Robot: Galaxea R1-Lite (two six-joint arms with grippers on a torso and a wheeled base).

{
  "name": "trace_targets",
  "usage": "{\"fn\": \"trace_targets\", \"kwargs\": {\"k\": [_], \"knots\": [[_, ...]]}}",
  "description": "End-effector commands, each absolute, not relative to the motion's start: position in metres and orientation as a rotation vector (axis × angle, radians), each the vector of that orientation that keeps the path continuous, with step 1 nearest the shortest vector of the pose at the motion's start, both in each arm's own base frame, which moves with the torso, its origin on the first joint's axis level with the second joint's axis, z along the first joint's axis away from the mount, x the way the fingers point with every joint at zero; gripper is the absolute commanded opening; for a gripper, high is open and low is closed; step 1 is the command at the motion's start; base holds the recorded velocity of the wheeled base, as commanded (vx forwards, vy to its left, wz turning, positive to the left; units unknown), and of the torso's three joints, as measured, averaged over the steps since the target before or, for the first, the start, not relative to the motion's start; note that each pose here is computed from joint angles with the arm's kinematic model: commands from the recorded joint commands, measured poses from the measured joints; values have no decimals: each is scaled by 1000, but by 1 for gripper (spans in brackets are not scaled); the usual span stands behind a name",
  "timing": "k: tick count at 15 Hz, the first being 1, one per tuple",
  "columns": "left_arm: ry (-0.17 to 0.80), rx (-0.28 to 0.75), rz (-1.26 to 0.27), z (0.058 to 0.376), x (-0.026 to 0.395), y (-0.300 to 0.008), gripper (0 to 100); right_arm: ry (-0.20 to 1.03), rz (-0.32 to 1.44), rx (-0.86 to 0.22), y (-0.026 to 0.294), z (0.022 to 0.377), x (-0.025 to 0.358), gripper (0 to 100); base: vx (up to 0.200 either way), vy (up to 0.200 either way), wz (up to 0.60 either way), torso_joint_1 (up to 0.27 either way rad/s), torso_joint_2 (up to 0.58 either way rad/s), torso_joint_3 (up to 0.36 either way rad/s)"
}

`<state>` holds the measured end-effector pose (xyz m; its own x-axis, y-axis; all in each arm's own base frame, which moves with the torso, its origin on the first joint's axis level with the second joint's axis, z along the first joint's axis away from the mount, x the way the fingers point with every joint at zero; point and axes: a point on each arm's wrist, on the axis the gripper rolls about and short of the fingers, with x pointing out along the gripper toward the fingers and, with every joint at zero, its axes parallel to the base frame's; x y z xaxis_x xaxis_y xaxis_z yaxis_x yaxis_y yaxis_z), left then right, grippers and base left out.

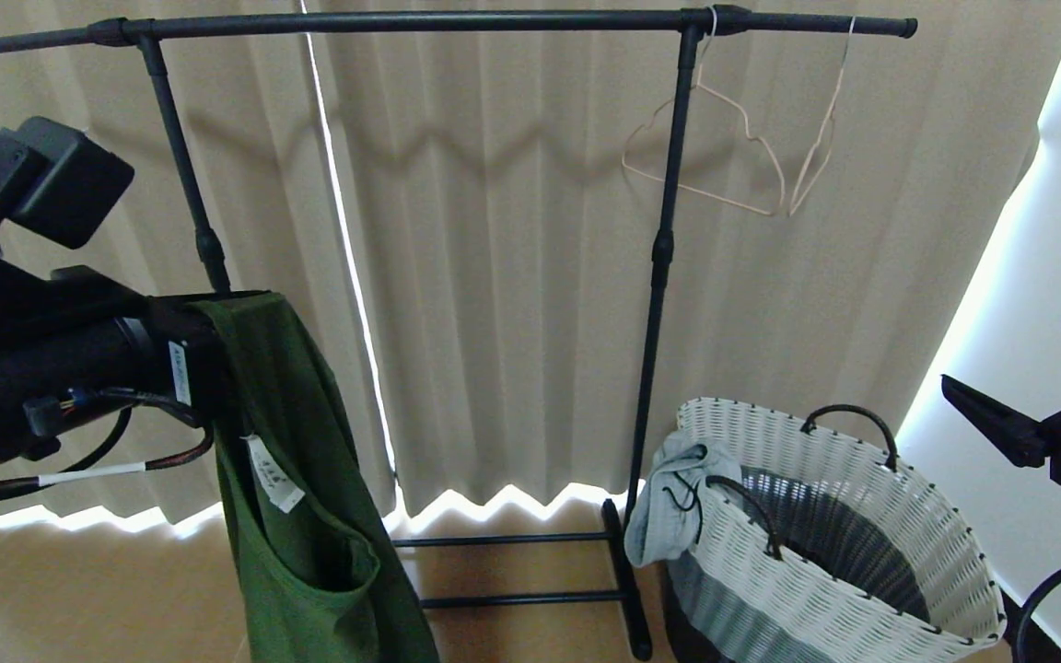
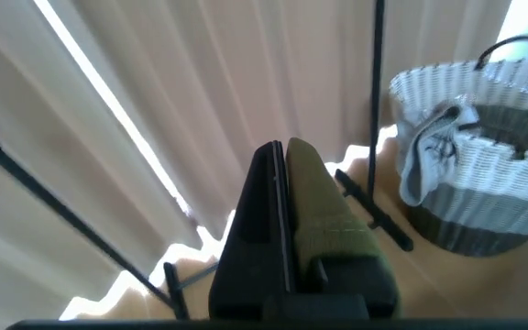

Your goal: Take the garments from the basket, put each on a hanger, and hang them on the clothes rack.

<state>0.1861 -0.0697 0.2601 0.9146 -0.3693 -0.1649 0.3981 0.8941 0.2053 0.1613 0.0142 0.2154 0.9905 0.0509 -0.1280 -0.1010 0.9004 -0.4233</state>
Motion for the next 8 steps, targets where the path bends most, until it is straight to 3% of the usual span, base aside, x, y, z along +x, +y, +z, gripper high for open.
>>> {"fn": "trace_targets", "kwargs": {"k": [1,3,8], "knots": [[124,240,-399,257,180,-67,0,125,77,-444,14,214,164,100,0,0,0,90,-325,-227],[102,237,-402,260,173,-65,0,123,75,-444,14,215,164,100,0,0,0,34,-210,-283],[109,240,-438,254,163,-68,0,115,71,-443,13,216,164,100,0,0,0,182,-511,-292]]}}
